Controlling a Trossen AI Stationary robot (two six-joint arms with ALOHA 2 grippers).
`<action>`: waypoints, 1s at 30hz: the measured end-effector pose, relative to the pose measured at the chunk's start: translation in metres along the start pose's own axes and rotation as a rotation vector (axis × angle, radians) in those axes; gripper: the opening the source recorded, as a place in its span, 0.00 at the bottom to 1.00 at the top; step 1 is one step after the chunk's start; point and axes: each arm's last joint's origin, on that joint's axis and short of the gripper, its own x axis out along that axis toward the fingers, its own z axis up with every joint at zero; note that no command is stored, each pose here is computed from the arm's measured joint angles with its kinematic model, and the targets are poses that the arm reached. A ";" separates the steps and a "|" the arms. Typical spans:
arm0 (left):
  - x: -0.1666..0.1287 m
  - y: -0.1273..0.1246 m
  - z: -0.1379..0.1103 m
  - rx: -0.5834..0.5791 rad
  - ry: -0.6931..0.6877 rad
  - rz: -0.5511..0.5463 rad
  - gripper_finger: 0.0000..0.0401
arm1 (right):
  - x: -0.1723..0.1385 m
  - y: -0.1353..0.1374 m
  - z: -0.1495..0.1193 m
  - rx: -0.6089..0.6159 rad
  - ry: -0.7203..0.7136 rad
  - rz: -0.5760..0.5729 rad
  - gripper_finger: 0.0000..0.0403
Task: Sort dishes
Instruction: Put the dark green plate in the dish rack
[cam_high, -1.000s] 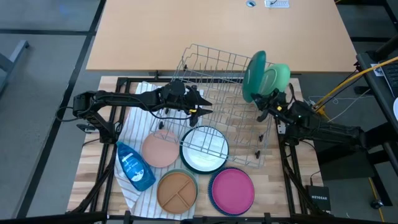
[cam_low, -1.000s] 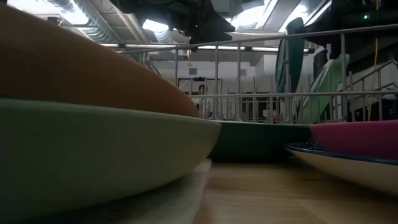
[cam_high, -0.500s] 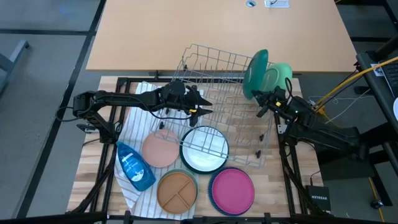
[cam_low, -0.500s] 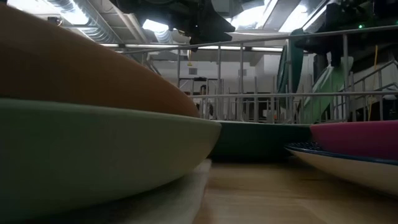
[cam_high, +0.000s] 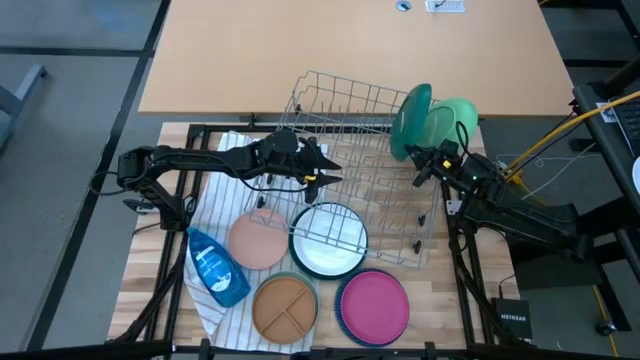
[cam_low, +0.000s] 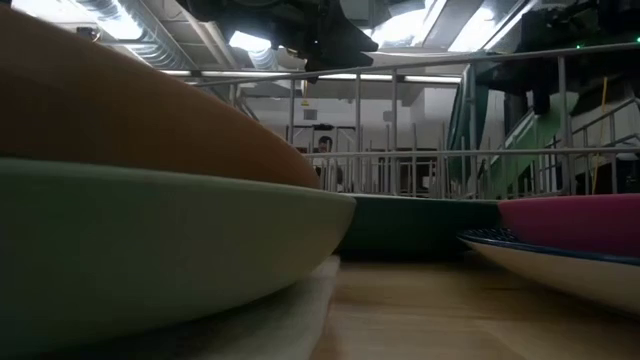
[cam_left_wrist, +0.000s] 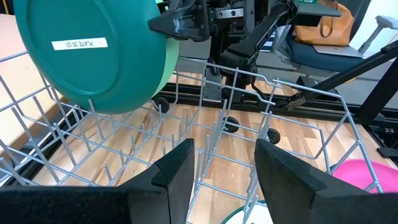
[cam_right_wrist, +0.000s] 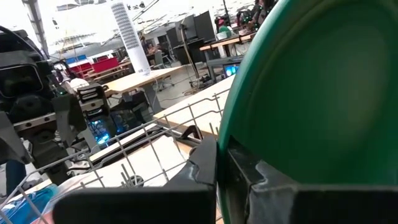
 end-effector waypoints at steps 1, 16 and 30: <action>0.000 0.000 0.000 0.000 0.000 0.000 0.39 | 0.000 0.000 0.000 0.000 0.000 0.000 0.02; 0.000 0.000 0.000 0.000 0.000 0.000 0.39 | 0.000 0.000 0.000 -0.005 0.000 -0.009 0.15; 0.000 0.000 0.000 0.000 0.000 0.000 0.39 | 0.000 -0.001 -0.003 -0.005 0.027 -0.009 0.26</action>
